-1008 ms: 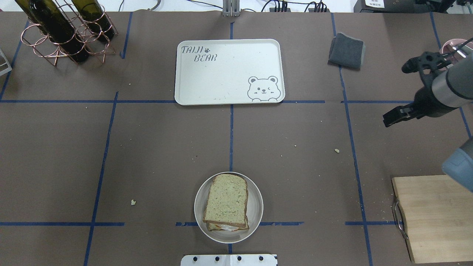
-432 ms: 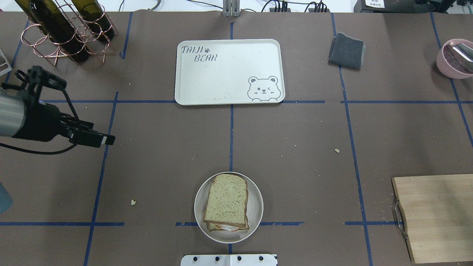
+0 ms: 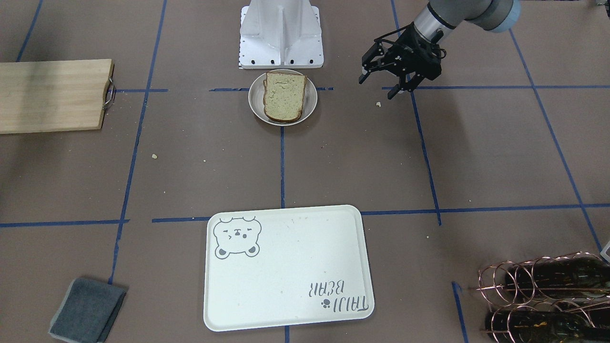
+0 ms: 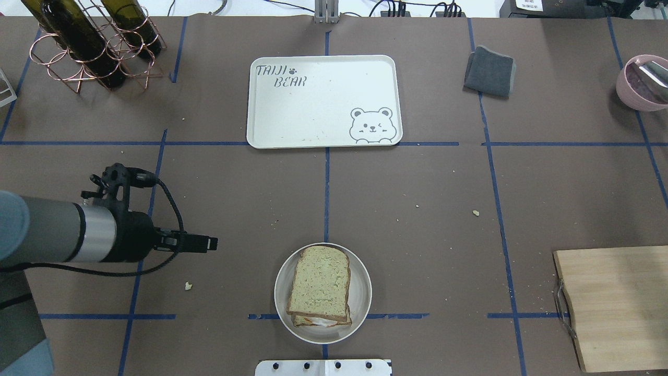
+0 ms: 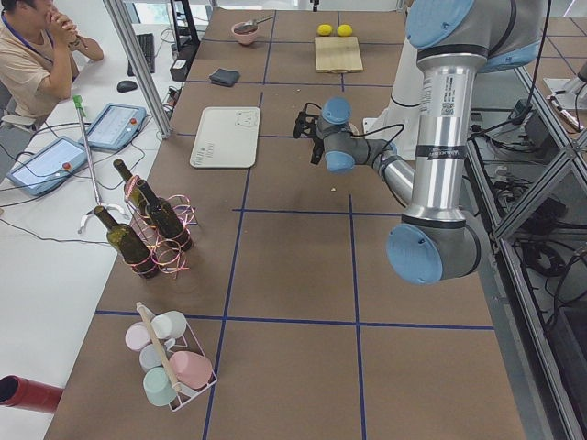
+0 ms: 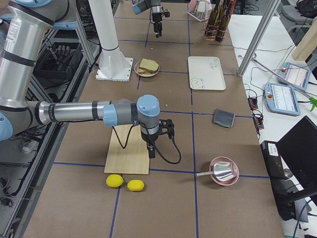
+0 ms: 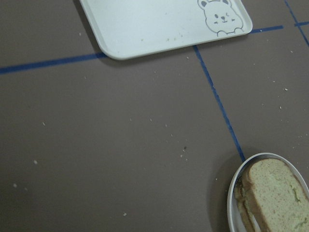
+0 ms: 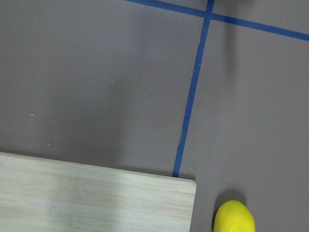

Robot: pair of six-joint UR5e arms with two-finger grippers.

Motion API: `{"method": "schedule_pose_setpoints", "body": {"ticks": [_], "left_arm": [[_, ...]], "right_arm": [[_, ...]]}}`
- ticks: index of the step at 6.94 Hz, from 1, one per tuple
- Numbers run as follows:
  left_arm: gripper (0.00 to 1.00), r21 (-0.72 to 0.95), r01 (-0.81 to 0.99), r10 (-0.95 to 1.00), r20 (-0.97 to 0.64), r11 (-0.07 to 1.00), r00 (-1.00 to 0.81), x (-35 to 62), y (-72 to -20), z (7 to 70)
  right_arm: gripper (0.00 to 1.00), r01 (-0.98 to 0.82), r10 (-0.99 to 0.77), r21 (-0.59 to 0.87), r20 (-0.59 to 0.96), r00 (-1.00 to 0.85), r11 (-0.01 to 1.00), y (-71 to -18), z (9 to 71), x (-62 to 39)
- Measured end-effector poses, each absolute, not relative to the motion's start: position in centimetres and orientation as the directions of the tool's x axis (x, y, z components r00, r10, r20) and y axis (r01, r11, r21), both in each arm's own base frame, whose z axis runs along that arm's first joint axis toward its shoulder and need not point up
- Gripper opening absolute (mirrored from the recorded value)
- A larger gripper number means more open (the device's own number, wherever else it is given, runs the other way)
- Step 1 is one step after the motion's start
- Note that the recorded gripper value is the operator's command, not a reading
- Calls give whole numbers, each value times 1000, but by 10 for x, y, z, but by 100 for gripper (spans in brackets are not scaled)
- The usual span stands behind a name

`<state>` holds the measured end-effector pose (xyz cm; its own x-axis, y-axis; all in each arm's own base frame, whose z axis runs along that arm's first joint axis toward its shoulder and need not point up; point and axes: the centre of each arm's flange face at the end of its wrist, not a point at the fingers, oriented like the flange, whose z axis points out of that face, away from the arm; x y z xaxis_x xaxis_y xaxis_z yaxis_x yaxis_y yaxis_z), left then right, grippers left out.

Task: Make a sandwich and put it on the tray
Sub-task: 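Move the left gripper to the plate rim and grasp the plate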

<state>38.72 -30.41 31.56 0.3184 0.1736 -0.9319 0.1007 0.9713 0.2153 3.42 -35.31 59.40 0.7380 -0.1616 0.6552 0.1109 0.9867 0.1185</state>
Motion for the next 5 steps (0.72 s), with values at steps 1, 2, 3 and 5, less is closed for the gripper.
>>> {"method": "schedule_pose_setpoints", "body": {"ticks": [1,2,3,5], "left_arm": [[60,153,131,105,-943,979,315,424,-286,314],[59,109,153,57,-948,982,313,462,-272,311],[59,86,162,31,-949,983,313,493,-260,308],[53,73,159,18,-947,985,320,524,-249,307]], "right_arm": [[100,90,-140,109,671,728,990,-354,592,43],[100,80,-129,104,678,724,991,-355,592,46],[100,75,-123,100,680,723,992,-355,593,48],[100,72,-118,96,681,722,993,-354,597,50]]}}
